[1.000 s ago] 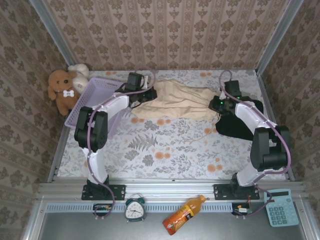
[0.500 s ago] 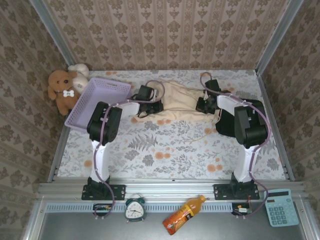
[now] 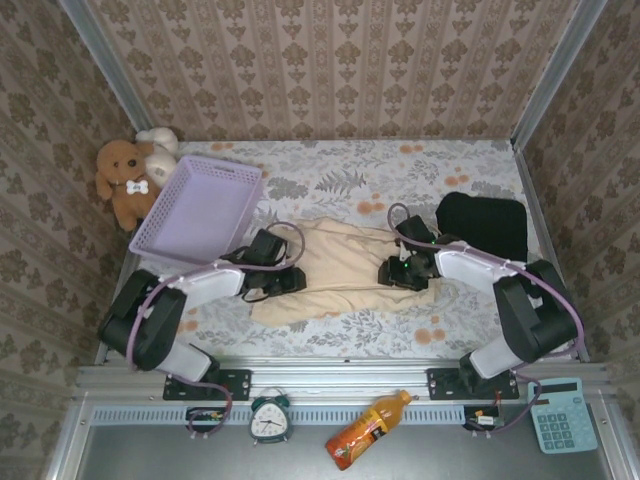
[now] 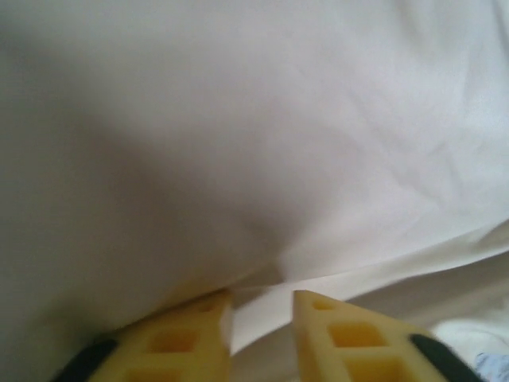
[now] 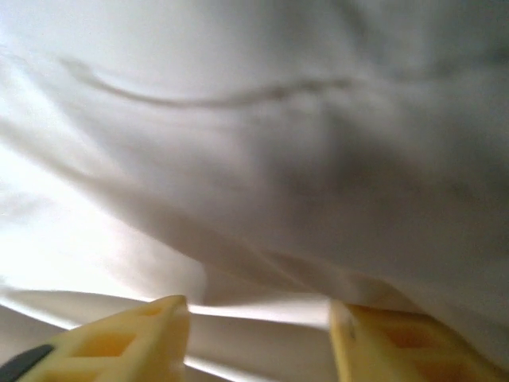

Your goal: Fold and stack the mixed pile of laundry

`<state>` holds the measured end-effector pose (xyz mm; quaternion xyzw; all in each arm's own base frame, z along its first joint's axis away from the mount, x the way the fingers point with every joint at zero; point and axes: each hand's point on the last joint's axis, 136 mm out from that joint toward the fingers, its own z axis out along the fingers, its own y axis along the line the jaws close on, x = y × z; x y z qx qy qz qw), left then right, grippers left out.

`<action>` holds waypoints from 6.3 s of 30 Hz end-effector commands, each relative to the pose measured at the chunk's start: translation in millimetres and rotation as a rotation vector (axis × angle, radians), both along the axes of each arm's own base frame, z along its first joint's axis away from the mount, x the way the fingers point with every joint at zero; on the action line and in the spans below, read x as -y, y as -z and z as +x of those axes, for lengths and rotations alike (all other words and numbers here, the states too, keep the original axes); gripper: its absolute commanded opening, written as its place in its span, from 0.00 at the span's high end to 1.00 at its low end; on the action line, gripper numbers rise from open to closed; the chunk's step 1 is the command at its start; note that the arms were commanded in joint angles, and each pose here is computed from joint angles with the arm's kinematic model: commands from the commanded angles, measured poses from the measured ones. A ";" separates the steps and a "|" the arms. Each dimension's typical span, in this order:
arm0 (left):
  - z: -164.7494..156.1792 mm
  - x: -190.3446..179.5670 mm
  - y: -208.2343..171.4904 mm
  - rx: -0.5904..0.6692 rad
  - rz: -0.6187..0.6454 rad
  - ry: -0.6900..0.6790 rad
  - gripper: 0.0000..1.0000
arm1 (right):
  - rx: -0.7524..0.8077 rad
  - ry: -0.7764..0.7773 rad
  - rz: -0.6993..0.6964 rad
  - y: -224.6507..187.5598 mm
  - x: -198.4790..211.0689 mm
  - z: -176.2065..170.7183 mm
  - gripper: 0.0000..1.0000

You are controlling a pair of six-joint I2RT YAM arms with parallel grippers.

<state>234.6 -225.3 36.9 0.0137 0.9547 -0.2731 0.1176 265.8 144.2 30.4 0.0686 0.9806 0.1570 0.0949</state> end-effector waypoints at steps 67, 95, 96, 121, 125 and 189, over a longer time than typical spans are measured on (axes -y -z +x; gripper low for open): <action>134.0 41.5 -117.8 0.342 -0.080 0.043 0.69 | 0.371 0.294 0.064 -110.8 101.7 73.2 0.59; 103.1 -69.0 -14.7 0.169 0.253 -0.097 0.88 | 0.148 0.180 0.183 -35.0 54.9 95.8 0.50; 106.7 -60.2 -26.8 0.183 0.229 -0.079 0.84 | 0.168 0.171 0.172 -43.7 55.2 96.2 0.49; 129.5 108.9 -3.9 0.153 -0.040 0.189 0.85 | 0.173 0.263 0.205 -8.3 63.4 69.7 0.11; 120.9 98.4 14.4 0.114 -0.009 0.189 0.86 | 0.162 0.254 0.256 -5.7 53.1 77.4 0.24; -4.6 -71.6 -6.2 0.034 0.398 -0.001 0.64 | -0.003 0.163 0.007 11.0 94.0 74.5 0.87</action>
